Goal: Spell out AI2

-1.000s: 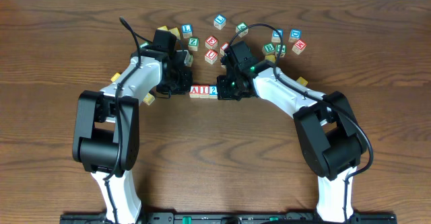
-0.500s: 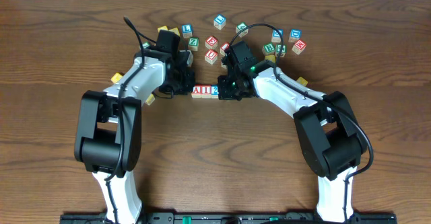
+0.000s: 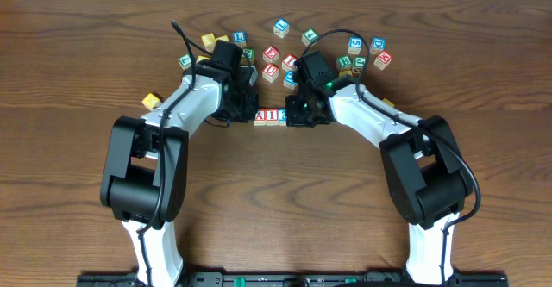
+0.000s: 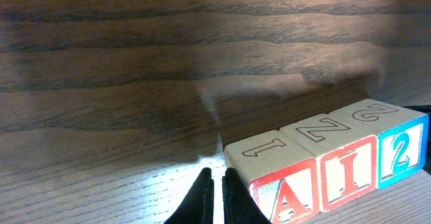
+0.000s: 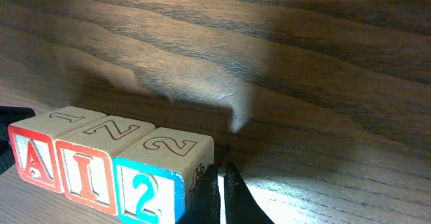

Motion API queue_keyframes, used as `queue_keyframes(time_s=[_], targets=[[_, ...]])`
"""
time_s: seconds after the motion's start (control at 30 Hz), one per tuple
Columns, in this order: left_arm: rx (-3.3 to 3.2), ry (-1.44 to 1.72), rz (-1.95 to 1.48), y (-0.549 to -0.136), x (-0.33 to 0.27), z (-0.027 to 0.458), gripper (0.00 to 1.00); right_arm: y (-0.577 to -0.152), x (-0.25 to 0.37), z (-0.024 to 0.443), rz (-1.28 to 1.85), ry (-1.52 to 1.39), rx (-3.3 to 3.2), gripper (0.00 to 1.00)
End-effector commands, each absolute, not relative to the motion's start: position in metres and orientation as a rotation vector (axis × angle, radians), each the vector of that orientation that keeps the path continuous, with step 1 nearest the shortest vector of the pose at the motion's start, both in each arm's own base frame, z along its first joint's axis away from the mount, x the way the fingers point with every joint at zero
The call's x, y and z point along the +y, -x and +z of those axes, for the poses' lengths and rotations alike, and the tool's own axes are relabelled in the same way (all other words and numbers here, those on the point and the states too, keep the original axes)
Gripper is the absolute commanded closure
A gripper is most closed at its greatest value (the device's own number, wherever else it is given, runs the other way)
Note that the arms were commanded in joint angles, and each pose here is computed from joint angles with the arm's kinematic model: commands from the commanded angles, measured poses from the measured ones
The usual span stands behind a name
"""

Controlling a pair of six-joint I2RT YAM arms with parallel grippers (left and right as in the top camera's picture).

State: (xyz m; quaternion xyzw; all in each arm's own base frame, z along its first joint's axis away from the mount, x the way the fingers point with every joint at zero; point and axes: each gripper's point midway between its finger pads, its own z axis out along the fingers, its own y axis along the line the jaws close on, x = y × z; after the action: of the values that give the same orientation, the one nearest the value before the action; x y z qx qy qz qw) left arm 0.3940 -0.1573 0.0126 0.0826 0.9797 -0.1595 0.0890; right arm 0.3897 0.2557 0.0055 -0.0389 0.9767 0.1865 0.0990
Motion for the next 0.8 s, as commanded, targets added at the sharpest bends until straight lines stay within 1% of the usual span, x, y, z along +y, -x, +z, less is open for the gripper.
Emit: queue_keyframes(time_s=[0.0, 0.43, 0.77], targets=[[2.925, -0.273, -0.545, -0.3859, -0.1717, 0.0100, 0.93, -0.3824, 0.2632, 0.0014, 0.592, 0.135, 2.907, 0.99], [2.931, -0.252, -0.547, -0.3856, -0.1716, 0.0099, 0.92, -0.3783, 0.2578, -0.0016, 0.558, 0.094, 2.937, 0.99], [2.966, -0.247, -0.542, -0.3780, -0.1694, 0.0081, 0.93, -0.3732, 0.2554, -0.0033, 0.547, 0.080, 2.962, 0.99]])
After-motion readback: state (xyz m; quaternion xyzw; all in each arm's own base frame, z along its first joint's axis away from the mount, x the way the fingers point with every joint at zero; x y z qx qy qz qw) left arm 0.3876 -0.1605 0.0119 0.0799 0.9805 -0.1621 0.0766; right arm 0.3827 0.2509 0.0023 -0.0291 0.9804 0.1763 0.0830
